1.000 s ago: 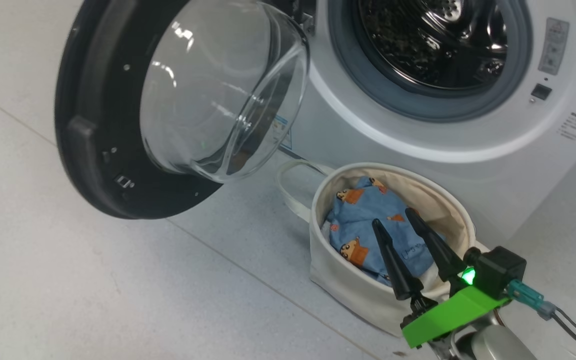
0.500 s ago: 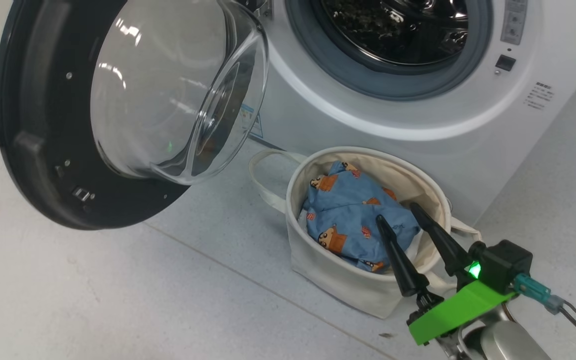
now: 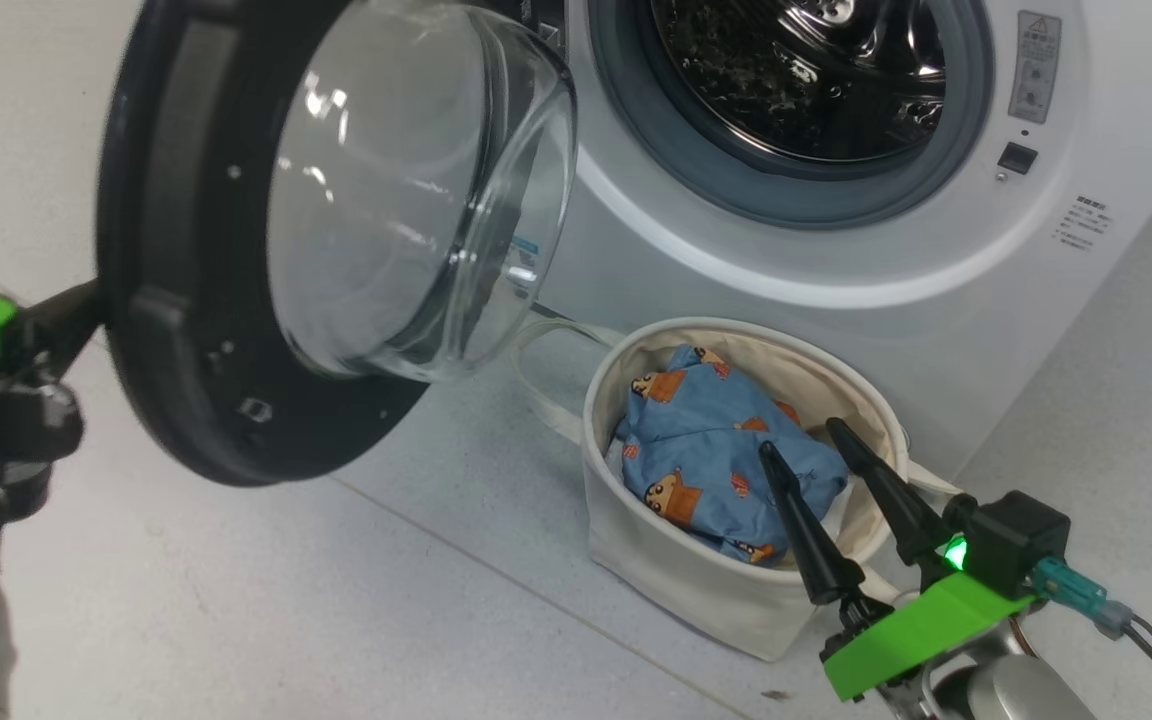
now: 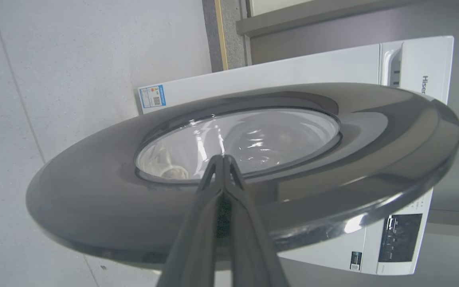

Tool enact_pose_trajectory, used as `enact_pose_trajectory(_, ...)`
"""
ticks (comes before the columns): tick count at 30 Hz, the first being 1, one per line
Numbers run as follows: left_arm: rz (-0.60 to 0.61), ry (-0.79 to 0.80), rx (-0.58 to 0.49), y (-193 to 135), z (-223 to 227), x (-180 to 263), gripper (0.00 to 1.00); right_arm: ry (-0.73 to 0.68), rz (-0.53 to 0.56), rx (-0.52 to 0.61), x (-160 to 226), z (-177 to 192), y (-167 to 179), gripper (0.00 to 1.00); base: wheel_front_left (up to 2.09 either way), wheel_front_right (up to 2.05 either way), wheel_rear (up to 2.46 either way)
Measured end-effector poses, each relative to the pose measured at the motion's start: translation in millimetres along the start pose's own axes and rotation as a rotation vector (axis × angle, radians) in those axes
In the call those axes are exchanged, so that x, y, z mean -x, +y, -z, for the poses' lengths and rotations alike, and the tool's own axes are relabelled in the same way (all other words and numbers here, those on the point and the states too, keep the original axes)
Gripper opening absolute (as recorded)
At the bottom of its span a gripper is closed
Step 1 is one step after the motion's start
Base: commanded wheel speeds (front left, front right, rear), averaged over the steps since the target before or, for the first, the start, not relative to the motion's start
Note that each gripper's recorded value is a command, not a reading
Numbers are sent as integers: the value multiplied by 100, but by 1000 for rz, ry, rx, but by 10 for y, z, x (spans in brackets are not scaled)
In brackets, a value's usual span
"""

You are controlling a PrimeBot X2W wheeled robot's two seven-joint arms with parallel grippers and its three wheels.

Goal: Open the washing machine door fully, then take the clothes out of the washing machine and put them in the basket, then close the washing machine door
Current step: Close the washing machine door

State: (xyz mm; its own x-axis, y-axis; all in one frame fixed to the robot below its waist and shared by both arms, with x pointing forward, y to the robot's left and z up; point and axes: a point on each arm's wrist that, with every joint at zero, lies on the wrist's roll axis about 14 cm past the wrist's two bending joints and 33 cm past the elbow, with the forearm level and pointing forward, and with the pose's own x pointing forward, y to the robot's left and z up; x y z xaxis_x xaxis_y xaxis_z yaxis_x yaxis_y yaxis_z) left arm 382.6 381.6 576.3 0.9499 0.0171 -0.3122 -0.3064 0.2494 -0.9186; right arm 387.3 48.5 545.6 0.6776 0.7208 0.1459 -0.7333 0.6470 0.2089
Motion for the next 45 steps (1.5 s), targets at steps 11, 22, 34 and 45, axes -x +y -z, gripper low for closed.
enact_pose_trajectory(11, 118, 179, -230, -420, 925, -204, 0, -25, 62, -2, 107, -48, -155, 100, 0, 0, 0)
enact_pose_trajectory(22, 314, 275, -327, -923, 1915, -276, 0, -85, 222, 1, 494, -194, -539, 100, 0, 0, 0)
enact_pose_trajectory(34, 433, 362, -363, -1230, 2683, -570, 0, -133, 436, 11, 1050, -291, -919, 100, 0, 0, 0)
enact_pose_trajectory(45, 391, 306, -422, -923, 2478, -493, 100, -135, 389, -2, 898, -269, -837, 100, 0, 0, 0)
